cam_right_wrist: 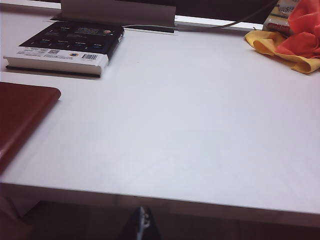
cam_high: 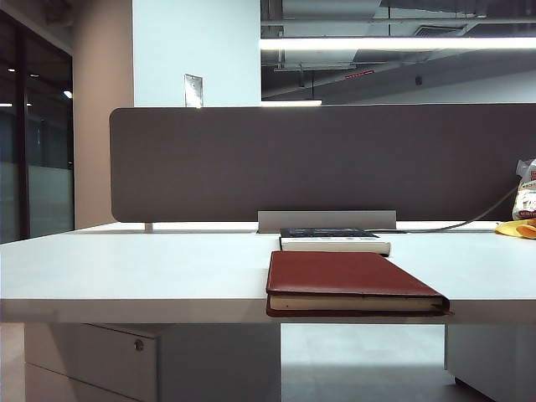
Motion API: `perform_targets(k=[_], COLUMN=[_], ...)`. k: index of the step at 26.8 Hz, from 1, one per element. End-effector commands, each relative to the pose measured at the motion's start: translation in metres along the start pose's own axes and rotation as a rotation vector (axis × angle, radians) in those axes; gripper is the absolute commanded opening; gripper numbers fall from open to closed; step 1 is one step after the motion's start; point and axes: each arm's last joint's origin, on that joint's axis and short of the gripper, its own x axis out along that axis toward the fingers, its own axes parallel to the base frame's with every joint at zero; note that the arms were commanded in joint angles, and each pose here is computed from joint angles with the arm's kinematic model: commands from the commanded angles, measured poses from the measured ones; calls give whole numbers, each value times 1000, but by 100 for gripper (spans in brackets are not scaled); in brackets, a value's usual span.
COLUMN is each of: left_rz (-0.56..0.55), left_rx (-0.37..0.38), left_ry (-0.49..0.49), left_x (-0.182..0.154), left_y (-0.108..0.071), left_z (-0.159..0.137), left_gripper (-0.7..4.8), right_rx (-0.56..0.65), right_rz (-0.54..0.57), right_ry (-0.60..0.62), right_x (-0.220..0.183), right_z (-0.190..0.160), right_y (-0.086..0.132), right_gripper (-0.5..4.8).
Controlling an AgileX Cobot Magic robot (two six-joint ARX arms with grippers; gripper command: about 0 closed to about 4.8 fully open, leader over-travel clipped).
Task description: Pick up the red book and place it on top of the black book.
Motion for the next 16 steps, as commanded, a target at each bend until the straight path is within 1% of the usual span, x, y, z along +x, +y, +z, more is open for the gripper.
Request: perform_targets(k=[1, 14, 16], left_rz=[-1, -23, -27], left_rx=[-1, -10, -86], left_ry=[14, 12, 12], left_x=[1, 1, 1], left_y=[0, -1, -1], left_z=[-3, -3, -3], left_gripper=[-2, -2, -2], right_rx=[5, 5, 12], right_rz=[-4, -5, 8], right_ry=[-5, -21, -23], right_x=[0, 0, 0], right_z=[0, 1, 2], right_y=[0, 0, 0], right_gripper=[-1, -1, -1])
